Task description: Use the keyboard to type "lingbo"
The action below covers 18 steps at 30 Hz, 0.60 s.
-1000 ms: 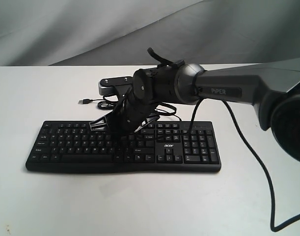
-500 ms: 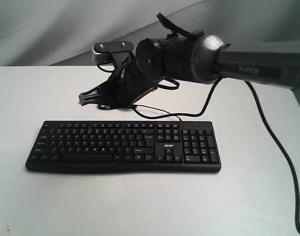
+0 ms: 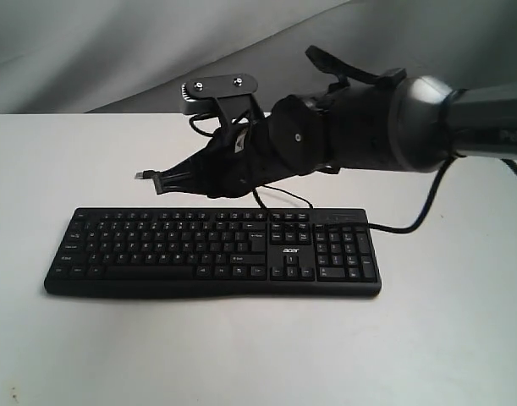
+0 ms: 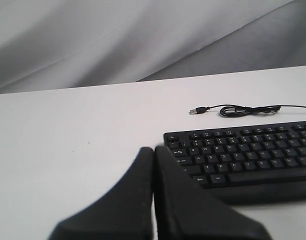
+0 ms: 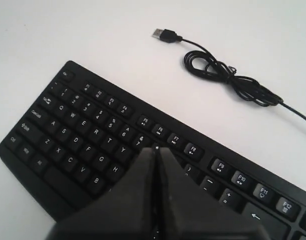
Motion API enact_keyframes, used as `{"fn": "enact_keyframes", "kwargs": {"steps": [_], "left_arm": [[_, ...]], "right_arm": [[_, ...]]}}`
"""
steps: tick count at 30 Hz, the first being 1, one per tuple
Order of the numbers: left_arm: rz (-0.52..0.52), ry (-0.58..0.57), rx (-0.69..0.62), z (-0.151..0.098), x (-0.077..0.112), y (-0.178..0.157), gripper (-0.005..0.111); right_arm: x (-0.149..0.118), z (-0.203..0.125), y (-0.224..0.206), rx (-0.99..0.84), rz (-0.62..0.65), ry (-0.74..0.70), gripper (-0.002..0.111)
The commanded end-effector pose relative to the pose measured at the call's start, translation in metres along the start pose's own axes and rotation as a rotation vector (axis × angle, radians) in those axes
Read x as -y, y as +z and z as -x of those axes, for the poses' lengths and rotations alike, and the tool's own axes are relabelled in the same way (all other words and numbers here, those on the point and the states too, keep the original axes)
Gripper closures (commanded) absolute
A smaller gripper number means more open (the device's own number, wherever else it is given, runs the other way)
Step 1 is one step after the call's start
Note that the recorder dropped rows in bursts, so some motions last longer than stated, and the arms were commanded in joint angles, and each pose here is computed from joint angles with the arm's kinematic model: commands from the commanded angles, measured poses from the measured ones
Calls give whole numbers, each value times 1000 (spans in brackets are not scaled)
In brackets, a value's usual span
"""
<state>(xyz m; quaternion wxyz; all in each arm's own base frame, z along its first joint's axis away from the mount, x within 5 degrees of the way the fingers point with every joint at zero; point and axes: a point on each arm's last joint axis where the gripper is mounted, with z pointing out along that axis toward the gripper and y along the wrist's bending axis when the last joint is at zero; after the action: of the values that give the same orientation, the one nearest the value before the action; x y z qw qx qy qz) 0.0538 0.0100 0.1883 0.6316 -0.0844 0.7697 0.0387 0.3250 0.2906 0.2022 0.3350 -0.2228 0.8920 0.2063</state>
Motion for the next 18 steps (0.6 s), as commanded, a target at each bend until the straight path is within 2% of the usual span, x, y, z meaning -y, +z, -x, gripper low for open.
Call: {"fn": "enact_keyframes", "kwargs": {"steps": [1, 9, 18], "left_arm": [[-1, -12, 3, -1, 0, 0, 106], [-1, -12, 3, -1, 0, 0, 106], [-1, -12, 3, -1, 0, 0, 106]], "right_arm": [[1, -1, -25, 86, -1, -16, 108], [1, -2, -129, 327, 14, -67, 108], [-5, 6, -183, 455, 44, -72, 108]]}}
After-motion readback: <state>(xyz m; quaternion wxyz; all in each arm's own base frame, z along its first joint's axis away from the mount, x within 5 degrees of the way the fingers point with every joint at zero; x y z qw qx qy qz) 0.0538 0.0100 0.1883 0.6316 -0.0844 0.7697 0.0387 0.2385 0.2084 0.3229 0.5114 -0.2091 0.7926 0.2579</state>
